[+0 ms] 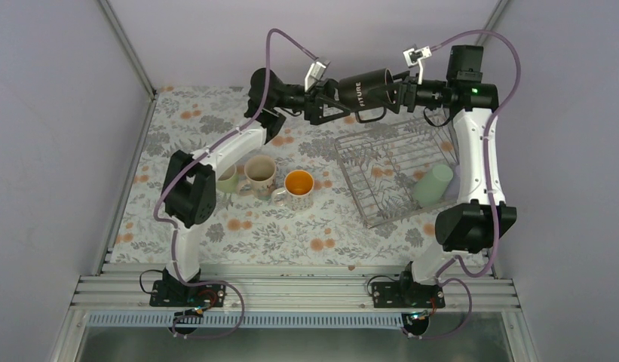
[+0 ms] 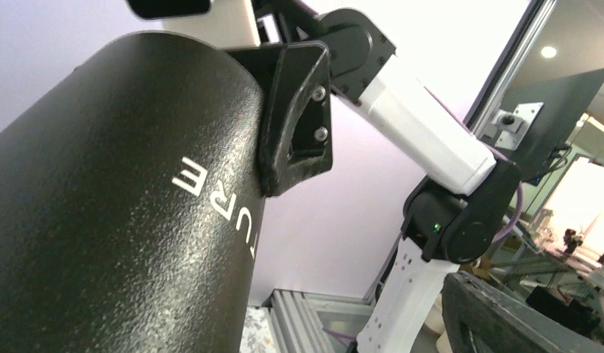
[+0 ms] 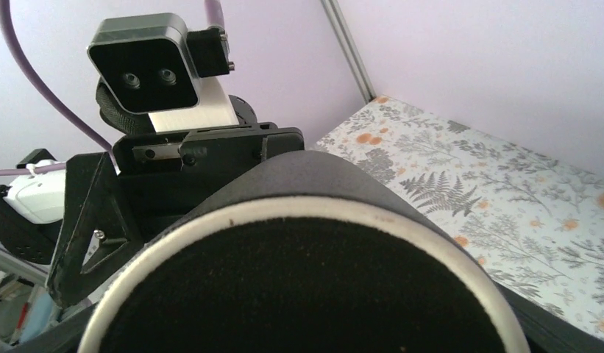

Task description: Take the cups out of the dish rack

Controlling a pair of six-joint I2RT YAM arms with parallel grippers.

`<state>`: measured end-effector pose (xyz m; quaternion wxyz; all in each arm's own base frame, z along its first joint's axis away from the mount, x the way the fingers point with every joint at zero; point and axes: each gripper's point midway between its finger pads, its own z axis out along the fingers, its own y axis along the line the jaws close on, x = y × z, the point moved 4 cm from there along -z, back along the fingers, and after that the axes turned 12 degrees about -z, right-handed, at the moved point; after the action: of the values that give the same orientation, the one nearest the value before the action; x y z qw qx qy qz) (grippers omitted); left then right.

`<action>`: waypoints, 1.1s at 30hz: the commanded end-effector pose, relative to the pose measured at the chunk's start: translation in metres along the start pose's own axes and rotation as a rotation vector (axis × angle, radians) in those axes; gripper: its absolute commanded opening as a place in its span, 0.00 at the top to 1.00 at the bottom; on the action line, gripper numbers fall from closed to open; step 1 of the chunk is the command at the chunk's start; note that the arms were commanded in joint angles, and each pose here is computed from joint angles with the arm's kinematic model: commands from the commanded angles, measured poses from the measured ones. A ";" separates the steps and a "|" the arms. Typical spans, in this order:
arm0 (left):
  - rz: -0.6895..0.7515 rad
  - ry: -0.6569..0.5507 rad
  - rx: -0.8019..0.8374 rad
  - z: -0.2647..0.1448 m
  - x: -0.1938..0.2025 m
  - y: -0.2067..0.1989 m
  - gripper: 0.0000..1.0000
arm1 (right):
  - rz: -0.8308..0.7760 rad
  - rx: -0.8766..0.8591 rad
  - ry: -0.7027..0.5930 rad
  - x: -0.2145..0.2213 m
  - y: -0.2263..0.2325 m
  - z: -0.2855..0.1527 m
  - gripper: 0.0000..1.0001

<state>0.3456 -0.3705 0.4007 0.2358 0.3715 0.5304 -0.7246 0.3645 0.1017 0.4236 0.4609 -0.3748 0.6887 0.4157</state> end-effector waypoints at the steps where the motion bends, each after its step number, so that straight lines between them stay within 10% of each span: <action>1: 0.100 -0.006 0.038 0.003 -0.012 -0.035 0.14 | -0.048 -0.119 -0.073 -0.014 0.021 0.000 0.66; 22: 0.174 0.006 -0.021 0.005 -0.023 -0.066 0.96 | 0.004 -0.311 -0.142 -0.010 0.041 -0.003 0.54; 33: 0.279 0.026 -0.184 0.003 -0.025 -0.055 0.98 | -0.011 -0.272 -0.133 -0.011 0.041 -0.003 0.15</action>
<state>0.3279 -0.3625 0.4274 0.2727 0.3840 0.5609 -0.6809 0.3469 0.1133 0.4279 0.4523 -0.4013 0.6042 0.5190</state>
